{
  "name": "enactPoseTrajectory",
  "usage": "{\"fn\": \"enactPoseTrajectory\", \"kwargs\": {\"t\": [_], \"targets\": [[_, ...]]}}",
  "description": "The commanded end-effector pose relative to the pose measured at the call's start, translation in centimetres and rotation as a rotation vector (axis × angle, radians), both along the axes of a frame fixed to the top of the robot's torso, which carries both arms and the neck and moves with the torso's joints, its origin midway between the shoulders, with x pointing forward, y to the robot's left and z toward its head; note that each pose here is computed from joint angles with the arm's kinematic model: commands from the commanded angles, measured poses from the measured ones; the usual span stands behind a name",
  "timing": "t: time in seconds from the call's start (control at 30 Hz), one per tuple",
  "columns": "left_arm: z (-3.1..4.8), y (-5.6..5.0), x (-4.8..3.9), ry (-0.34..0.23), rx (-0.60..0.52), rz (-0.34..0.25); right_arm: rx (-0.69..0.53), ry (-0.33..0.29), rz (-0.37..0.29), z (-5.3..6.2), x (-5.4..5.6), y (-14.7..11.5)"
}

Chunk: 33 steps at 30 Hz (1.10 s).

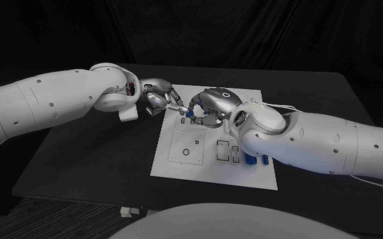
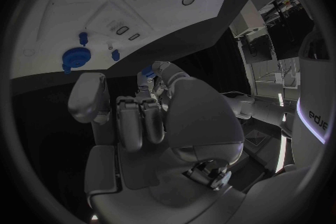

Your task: Assemble the parts on the task board

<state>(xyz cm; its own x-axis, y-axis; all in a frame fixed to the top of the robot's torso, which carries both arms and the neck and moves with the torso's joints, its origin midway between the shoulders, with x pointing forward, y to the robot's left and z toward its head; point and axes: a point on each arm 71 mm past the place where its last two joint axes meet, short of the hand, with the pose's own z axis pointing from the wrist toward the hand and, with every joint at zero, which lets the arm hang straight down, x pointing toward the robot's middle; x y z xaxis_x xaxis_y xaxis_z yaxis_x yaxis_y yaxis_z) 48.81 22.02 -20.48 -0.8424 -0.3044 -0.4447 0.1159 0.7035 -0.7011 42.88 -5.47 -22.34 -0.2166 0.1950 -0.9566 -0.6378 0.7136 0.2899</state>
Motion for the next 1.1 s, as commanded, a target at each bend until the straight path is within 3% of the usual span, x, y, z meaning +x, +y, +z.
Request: {"fn": "enactPoseTrajectory", "kwargs": {"t": [0.03,0.5,1.1], "targets": [[-0.03,-0.34,-0.01,0.002,-0.018,0.0,0.024,-0.024,0.003,0.37,-0.15,0.09],[-0.42,-0.77,-0.09,0.038,0.01,-0.022,0.023,-0.023,0.003,0.35,-0.13,0.18],[-0.31,-1.0,0.02,0.013,-0.024,-0.021,0.016,-0.018,0.005,0.3,-0.17,0.26]]}}
